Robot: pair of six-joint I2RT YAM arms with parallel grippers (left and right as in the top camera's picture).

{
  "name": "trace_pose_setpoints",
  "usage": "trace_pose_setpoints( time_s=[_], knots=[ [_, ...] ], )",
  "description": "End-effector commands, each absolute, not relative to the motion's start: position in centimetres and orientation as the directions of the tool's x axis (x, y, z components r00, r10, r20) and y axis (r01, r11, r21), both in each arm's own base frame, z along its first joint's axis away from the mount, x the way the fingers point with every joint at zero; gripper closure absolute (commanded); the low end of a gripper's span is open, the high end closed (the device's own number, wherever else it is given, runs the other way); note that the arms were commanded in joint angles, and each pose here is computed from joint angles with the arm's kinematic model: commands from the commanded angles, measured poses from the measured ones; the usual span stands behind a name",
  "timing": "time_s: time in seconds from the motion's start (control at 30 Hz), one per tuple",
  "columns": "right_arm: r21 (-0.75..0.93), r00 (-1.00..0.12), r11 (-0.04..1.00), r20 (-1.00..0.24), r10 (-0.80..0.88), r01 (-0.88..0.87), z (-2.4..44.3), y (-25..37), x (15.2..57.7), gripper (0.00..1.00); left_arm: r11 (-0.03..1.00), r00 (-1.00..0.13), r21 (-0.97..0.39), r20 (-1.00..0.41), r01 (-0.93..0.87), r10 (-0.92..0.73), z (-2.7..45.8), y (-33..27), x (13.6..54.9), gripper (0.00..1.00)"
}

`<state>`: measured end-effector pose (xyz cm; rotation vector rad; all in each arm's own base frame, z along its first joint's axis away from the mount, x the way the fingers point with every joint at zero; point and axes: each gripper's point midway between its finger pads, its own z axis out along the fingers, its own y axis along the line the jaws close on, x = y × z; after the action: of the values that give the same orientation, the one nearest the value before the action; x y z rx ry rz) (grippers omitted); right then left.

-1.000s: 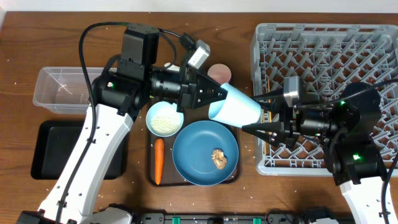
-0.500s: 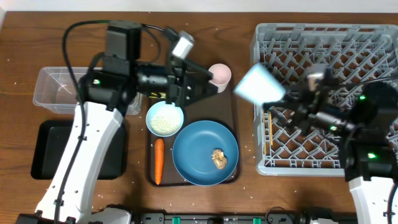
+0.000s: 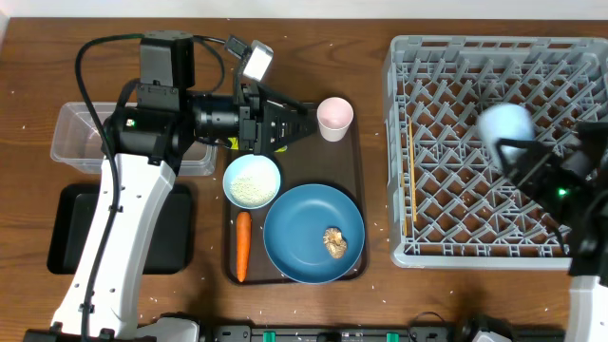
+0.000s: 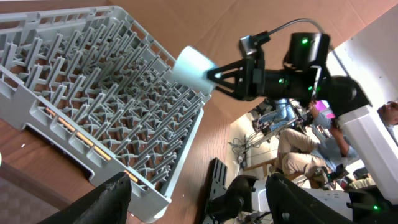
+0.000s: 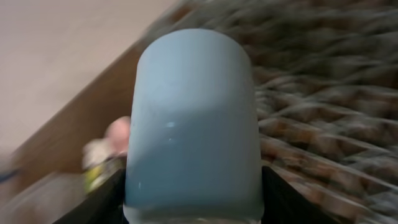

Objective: Sort waste into correct bins and load items into the dishwasher rack
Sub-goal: 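Carry blue cup with right gripper into the dish rack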

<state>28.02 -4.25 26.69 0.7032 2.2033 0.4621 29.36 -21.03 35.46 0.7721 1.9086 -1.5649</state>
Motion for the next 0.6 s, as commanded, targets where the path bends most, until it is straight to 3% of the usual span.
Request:
trace_pose_setpoints(
  time_s=[0.0, 0.23, 0.57],
  knots=[
    [0.365, -0.45, 0.75, -0.626, 0.637, 0.552, 27.9, -9.6, 26.5, 0.5, 0.146, -0.682, -0.668, -0.726, 0.73, 0.085, 35.9, -20.9, 29.1, 0.3],
    [0.323, -0.426, 0.64, -0.533, 0.731, 0.697, 25.1, -14.3, 25.3, 0.46, 0.148, -0.693, -0.679, -0.715, 0.719, 0.087, 35.8, -20.9, 29.0, 0.3],
    [0.471, -0.36, 0.431, -0.237, 0.902, 0.769, 18.3, -19.4, 26.0, 0.5, 0.149, -0.696, -0.682, -0.712, 0.716, 0.087, 35.8, -20.9, 29.0, 0.3]
  ],
)
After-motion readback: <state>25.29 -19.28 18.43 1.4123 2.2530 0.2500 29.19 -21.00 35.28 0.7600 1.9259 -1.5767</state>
